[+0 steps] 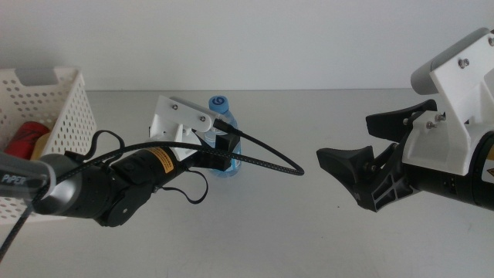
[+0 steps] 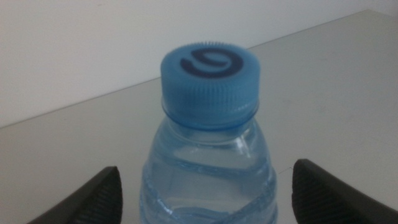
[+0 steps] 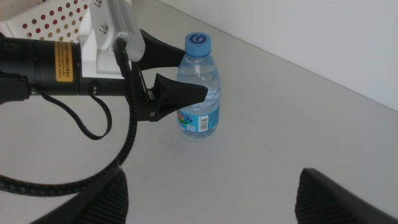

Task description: Use arms to grab the bottles and put them into the dustbin to the left of the table.

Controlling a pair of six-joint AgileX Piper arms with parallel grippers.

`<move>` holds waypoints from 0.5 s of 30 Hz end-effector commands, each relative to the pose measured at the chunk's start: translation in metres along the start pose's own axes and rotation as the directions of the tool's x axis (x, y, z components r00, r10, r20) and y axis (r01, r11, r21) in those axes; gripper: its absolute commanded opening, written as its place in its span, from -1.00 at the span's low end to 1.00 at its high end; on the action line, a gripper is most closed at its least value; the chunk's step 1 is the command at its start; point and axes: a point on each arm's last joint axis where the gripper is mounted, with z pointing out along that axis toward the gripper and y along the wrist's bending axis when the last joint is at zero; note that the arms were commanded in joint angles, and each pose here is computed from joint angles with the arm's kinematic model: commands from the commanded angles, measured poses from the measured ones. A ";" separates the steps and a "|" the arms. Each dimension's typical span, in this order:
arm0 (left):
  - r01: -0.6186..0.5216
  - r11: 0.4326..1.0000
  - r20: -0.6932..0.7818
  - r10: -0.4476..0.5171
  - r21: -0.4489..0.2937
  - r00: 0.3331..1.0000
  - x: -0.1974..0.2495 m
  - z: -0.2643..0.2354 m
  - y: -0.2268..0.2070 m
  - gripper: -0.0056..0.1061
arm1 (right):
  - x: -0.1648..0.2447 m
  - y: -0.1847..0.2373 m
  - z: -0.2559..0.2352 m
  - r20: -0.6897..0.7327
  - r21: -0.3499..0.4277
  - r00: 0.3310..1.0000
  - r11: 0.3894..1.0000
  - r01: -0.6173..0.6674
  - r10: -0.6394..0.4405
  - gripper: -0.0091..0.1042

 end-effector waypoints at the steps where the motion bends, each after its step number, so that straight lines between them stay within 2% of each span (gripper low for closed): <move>1: 0.016 1.000 0.160 -0.018 0.016 0.987 -0.023 0.005 0.001 0.78 | -0.021 -0.001 -0.009 0.122 0.008 0.992 1.000 0.017 -0.018 0.41; 7: 0.027 1.000 0.134 -0.028 0.014 0.991 -0.008 0.023 0.004 0.77 | -0.021 -0.001 -0.009 0.122 0.008 0.992 1.000 0.017 -0.018 0.41; 9: 0.034 0.999 0.135 -0.036 0.016 0.990 -0.006 0.027 0.005 0.68 | -0.021 -0.001 -0.009 0.122 0.008 0.992 1.000 0.017 -0.018 0.41; 11: 0.051 0.999 0.134 -0.053 0.018 0.990 -0.004 0.030 0.006 0.46 | -0.021 -0.001 -0.009 0.122 0.008 0.992 1.000 0.017 -0.018 0.41; 15: 0.064 0.998 0.143 -0.067 0.025 0.987 -0.006 0.033 0.006 -0.25 | -0.021 -0.001 -0.009 0.122 0.008 0.992 1.000 0.017 -0.018 0.41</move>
